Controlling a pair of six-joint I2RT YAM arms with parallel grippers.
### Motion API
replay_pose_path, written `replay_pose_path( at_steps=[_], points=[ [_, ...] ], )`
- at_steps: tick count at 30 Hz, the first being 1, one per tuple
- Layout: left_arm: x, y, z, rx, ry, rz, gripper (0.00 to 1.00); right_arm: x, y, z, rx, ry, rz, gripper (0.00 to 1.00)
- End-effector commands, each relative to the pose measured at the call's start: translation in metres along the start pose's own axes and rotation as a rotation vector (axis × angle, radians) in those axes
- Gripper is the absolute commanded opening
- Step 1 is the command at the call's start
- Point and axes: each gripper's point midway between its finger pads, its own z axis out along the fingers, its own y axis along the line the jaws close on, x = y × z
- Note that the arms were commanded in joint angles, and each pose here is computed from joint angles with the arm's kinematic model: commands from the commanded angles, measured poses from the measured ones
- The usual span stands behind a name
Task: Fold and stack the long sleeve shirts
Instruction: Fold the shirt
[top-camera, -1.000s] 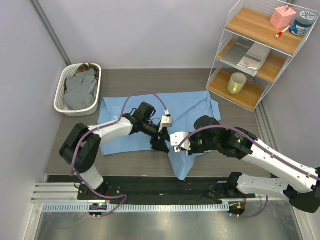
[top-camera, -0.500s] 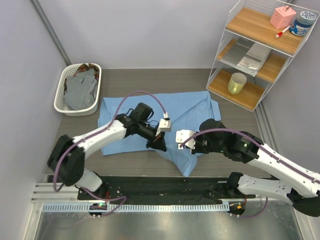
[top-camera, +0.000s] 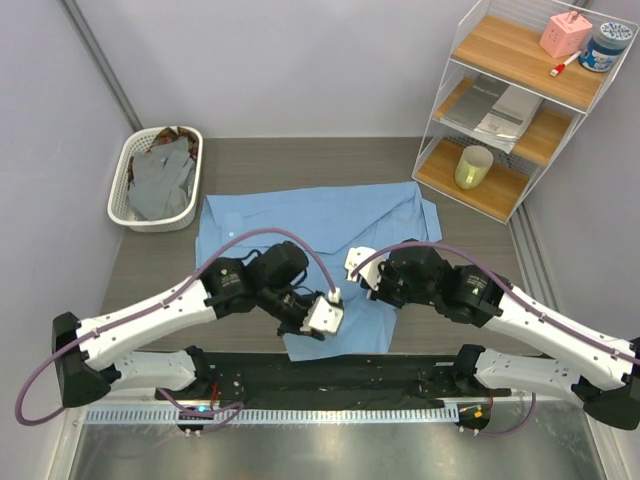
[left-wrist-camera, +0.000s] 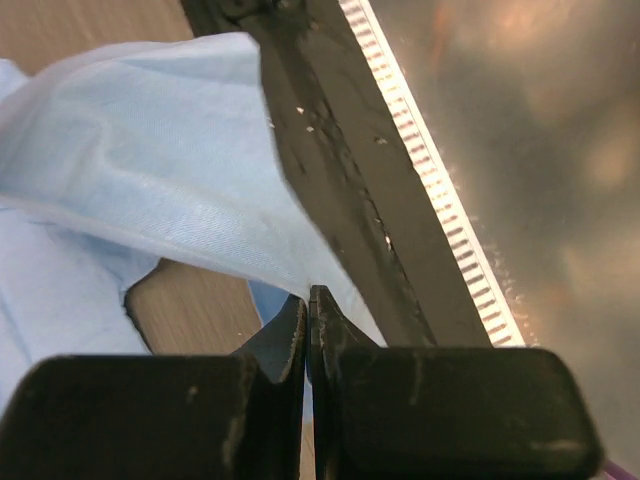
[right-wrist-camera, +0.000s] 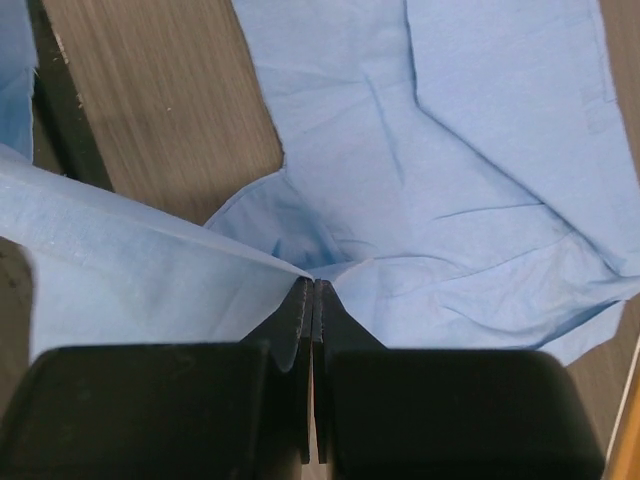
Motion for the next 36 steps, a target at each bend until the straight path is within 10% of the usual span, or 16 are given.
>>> replay_pose_path(
  at_steps=[1, 4, 8, 11, 15, 36],
  points=[
    [0.029, -0.017, 0.007, -0.031, 0.174, 0.036, 0.0, 0.014, 0.004, -0.009, -0.007, 0.023, 0.034, 0.04],
    [0.024, -0.001, -0.001, -0.132, 0.177, 0.045, 0.0, 0.021, 0.017, -0.013, -0.073, 0.018, -0.004, 0.1],
    [0.047, 0.023, -0.025, -0.294, 0.324, 0.12, 0.0, 0.017, 0.024, -0.015, -0.119, -0.008, -0.04, 0.74],
    [0.05, 0.046, -0.037, -0.437, 0.357, 0.164, 0.0, 0.009, 0.027, -0.011, -0.15, -0.026, -0.05, 0.82],
    [0.042, 0.094, -0.076, -0.776, 0.399, 0.171, 0.0, 0.003, 0.035, 0.008, -0.204, -0.018, -0.02, 0.85],
    [0.014, 0.125, -0.128, -1.029, 0.309, 0.026, 0.0, -0.022, 0.0, 0.048, -0.232, -0.126, 0.364, 0.78]
  ],
)
